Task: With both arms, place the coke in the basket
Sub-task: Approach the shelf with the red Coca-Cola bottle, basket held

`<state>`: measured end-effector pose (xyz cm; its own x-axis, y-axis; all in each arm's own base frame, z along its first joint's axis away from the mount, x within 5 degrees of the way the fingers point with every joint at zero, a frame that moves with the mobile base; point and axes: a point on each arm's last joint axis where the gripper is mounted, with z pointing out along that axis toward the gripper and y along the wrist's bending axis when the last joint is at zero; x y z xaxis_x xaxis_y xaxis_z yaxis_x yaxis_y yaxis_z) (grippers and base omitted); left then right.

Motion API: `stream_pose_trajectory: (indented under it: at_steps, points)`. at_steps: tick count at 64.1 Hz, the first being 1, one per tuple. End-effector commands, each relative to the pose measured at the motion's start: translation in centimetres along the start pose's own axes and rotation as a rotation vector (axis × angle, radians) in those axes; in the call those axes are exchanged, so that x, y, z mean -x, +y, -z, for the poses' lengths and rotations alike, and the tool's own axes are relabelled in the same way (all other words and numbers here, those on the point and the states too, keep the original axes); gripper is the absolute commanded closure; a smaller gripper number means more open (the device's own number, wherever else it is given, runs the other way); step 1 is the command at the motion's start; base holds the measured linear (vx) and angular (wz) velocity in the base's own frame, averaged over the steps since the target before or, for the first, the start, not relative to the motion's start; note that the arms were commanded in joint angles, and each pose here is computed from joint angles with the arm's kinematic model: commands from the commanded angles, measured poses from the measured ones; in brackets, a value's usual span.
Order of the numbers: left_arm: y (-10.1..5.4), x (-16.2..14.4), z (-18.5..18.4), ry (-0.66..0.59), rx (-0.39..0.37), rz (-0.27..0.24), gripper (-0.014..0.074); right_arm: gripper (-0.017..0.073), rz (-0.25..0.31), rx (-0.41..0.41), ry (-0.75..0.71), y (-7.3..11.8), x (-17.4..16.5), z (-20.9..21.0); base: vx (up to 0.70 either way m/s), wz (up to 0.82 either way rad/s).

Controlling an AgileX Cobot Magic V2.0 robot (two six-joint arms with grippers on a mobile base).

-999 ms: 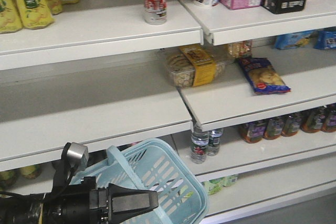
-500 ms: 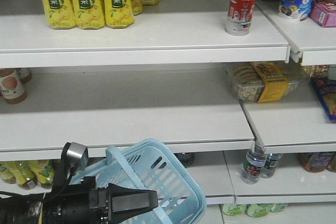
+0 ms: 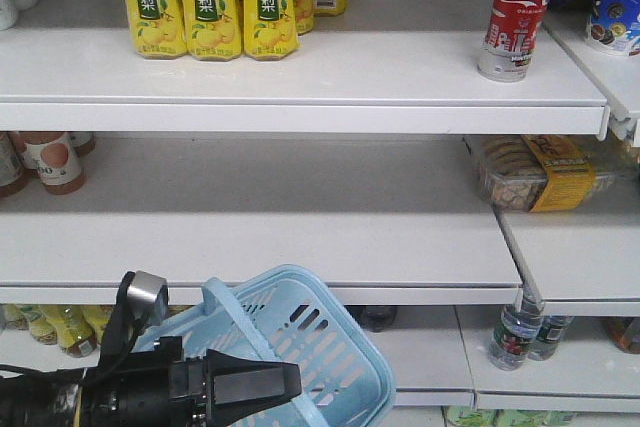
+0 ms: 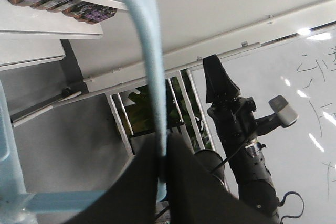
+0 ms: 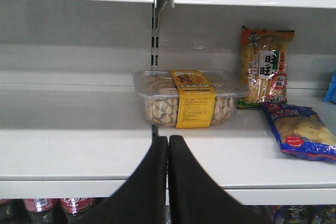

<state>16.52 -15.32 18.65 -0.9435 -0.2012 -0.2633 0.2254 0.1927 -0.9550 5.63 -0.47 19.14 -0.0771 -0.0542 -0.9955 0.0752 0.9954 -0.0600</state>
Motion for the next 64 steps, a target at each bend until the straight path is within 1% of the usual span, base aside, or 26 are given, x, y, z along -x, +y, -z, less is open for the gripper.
stream_pose_trajectory:
  at_steps: [1,64]
  points:
    - [-3.23,0.2,0.32,-0.007,-0.274,-0.033,0.06,0.0569,0.006,-0.006,-0.081,-0.02,0.48,0.07,0.04,0.06]
    - [-3.23,0.2,0.32,-0.007,-0.274,-0.033,0.06,0.0569,0.006,-0.006,-0.081,-0.02,0.48,0.07,0.03,0.03]
